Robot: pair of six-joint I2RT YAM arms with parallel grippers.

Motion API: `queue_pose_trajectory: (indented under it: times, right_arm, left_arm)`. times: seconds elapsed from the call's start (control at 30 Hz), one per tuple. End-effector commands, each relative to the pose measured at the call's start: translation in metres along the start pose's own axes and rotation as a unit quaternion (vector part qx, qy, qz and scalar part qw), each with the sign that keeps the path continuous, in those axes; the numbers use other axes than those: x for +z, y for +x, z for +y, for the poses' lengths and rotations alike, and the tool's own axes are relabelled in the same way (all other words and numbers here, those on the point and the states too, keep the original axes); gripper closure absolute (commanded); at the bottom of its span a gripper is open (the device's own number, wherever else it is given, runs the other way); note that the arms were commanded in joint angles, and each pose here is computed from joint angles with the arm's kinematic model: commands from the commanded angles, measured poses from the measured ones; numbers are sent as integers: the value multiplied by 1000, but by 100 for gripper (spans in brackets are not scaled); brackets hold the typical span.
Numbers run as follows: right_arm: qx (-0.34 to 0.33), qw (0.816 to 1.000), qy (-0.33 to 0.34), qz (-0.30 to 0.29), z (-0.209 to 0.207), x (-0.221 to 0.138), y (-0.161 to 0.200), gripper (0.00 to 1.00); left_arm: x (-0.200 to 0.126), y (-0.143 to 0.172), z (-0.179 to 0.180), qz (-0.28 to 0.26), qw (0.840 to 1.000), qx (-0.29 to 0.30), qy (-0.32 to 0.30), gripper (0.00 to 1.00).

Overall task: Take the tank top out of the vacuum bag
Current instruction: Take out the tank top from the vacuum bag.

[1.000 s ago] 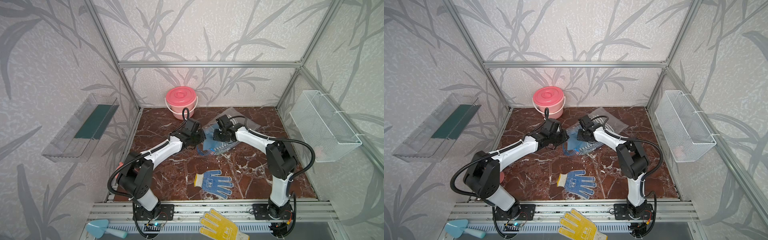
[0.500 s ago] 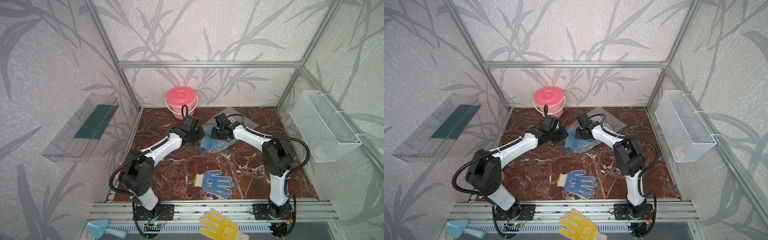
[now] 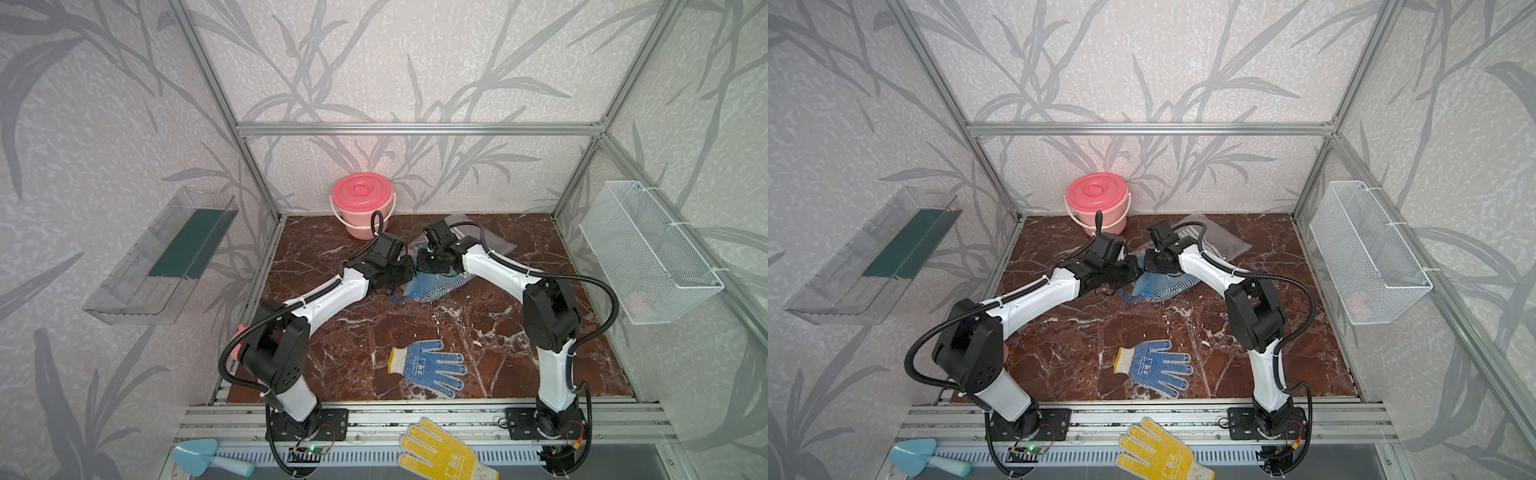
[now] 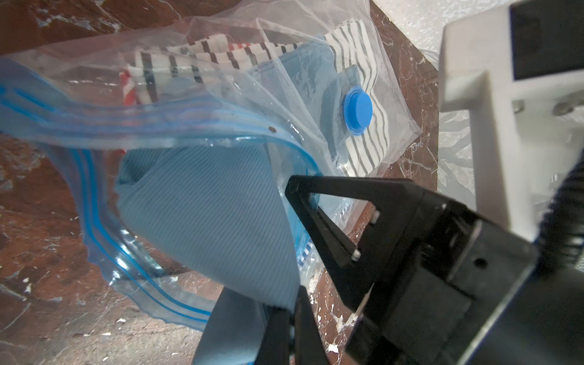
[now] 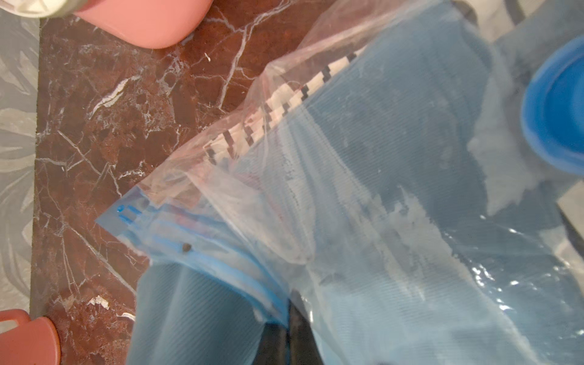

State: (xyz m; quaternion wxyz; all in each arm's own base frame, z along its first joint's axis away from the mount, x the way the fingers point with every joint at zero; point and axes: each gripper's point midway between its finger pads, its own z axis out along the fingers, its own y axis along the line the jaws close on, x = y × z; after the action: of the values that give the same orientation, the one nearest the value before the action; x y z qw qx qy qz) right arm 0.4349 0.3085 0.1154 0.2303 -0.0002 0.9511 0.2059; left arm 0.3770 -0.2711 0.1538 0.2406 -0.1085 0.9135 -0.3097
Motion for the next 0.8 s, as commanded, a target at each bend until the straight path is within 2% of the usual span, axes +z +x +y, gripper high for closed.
queue_pose_trajectory:
  times: [0.0,0.3,0.77]
  right_arm:
    - [5,1000,-14,-12,5,4,-14,100]
    - [-8,999,32,-12,-16,9,-10,100]
    - [-4,1000,20,1,-20,15,4,100]
  left_arm:
    - [-14,-2,-14,-14,1000,17,21,100]
    - [-43,-18,8,-80,996,34,-37,100]
    - [-53,-21,29,-97,993,18,-67,100]
